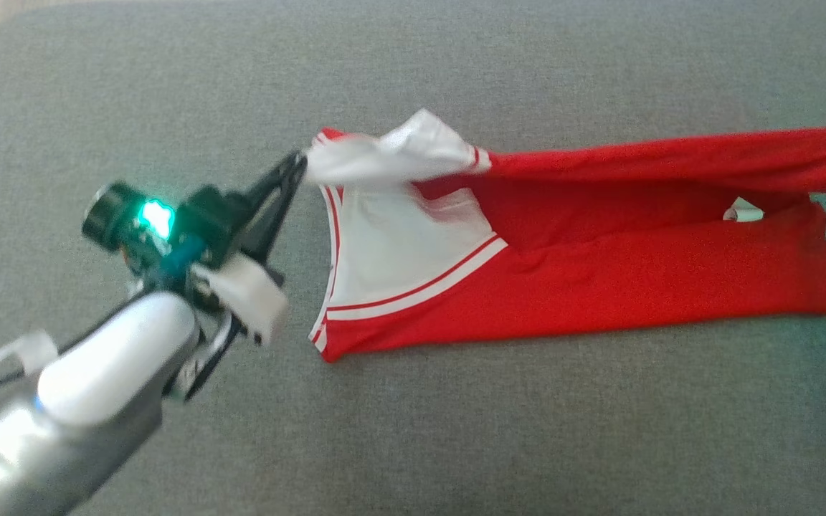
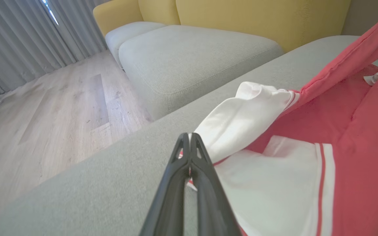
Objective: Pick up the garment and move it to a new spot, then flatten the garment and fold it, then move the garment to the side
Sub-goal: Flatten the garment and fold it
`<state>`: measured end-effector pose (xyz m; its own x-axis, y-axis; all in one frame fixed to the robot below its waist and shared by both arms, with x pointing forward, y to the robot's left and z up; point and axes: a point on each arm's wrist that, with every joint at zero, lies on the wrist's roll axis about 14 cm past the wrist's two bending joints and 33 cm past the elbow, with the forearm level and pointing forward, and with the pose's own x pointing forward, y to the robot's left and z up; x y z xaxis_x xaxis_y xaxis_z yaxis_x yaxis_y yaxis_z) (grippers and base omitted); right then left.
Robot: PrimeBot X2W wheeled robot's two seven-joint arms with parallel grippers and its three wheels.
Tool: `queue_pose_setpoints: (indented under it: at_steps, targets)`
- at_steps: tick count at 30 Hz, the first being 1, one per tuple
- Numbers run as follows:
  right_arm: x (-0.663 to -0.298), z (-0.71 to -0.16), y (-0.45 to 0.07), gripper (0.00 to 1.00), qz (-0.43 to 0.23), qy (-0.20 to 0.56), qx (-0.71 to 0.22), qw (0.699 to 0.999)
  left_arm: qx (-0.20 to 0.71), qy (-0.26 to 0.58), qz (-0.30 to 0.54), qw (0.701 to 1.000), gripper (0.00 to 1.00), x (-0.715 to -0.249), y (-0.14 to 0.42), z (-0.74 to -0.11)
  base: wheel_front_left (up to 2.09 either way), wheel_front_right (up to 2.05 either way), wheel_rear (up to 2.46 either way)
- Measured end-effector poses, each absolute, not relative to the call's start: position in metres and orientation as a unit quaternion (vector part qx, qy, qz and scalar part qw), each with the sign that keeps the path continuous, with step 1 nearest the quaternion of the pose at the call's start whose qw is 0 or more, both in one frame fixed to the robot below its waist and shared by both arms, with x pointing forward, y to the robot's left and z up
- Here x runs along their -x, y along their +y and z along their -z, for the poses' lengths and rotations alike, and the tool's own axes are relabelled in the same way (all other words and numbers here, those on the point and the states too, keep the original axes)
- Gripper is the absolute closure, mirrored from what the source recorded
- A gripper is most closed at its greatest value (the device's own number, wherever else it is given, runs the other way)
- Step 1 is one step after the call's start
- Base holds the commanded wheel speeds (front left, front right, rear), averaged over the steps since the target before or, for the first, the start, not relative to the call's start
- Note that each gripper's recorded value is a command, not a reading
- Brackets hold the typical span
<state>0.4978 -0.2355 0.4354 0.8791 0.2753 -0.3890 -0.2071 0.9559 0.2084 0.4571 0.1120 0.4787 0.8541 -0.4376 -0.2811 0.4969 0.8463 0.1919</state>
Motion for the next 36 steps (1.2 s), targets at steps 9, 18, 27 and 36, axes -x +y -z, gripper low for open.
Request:
queue_pose_setpoints:
  at_steps: [9, 18, 27, 36]
  targets:
    - [-0.476, -0.417, -0.242, 0.91, -0.116, 0.232, -0.084, 0.962, -0.101, 0.143, 0.242, 0.955, 1.0, -0.409, 0.11, -0.465, 0.0, 0.0, 0.0]
    - [-0.453, -0.388, -0.25, 0.0, -0.101, 0.271, -0.085, 0.954, -0.07, 0.178, 0.236, 0.953, 0.93, -0.381, 0.102, -0.444, 0.0, 0.0, 0.0]
    - [-0.439, -0.396, -0.259, 0.0, -0.065, 0.246, -0.123, 0.959, -0.019, 0.133, 0.176, 0.975, 0.0, -0.371, 0.101, -0.447, 0.0, 0.0, 0.0]
    - [-0.424, -0.38, -0.253, 0.0, -0.043, 0.252, -0.117, 0.96, -0.005, 0.054, 0.094, 0.994, 0.0, -0.348, 0.091, -0.475, 0.0, 0.0, 0.0]
